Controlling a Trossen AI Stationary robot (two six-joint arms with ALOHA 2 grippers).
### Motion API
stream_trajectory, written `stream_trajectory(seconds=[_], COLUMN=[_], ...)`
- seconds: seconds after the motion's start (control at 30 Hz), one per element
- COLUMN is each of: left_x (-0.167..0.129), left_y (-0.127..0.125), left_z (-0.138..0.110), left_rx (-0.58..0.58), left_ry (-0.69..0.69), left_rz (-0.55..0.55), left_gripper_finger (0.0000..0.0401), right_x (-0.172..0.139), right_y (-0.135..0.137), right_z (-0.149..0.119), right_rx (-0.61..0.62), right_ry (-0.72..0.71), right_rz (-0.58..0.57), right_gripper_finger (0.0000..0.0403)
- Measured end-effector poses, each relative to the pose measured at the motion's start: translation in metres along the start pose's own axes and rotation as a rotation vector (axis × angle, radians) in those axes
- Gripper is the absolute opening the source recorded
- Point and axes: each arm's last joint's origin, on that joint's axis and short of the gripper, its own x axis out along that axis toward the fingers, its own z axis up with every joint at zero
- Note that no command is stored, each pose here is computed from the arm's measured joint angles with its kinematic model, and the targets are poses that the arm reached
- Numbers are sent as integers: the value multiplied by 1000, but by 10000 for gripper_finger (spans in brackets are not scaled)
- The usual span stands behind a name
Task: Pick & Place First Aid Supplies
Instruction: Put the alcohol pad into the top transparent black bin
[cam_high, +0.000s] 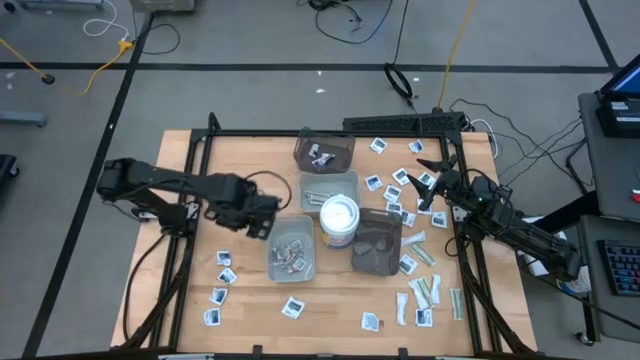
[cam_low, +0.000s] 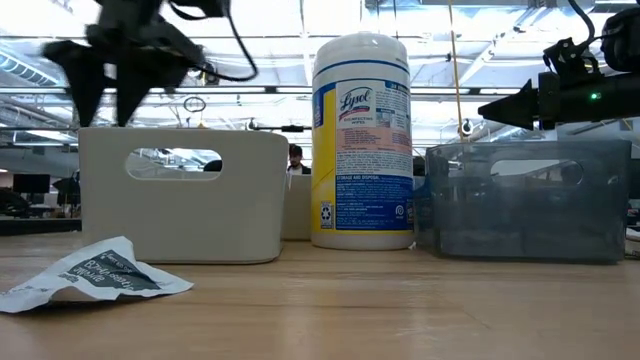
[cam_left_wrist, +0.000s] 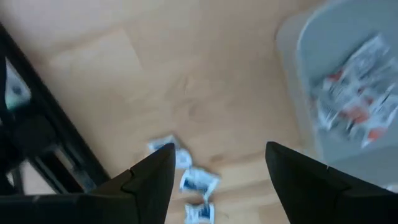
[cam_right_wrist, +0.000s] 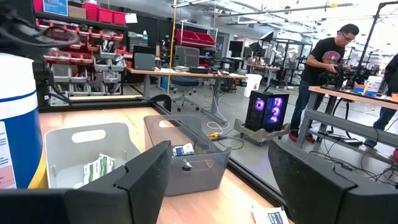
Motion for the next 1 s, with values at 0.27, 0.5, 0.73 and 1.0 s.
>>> stream_trajectory(seconds=[0.27, 0.5, 0.73, 1.0], left_x=[13, 30, 67, 112], left_y=[13, 22, 23, 34], left_z=[-50, -76, -73, -65], left_rx=[6, -12, -5, -7], left_ry=[-2, 15, 64, 64], left_rz=[-17, 40, 3, -17], left_gripper_finger=[263, 269, 255, 252], right_x=[0, 0, 0, 0], right_y=[0, 0, 0, 0], right_z=[0, 0, 0, 0], right_rx=[0, 0, 0, 0], right_ry=[0, 0, 0, 0], right_rz=[0, 0, 0, 0], right_gripper_finger=[263, 263, 263, 263])
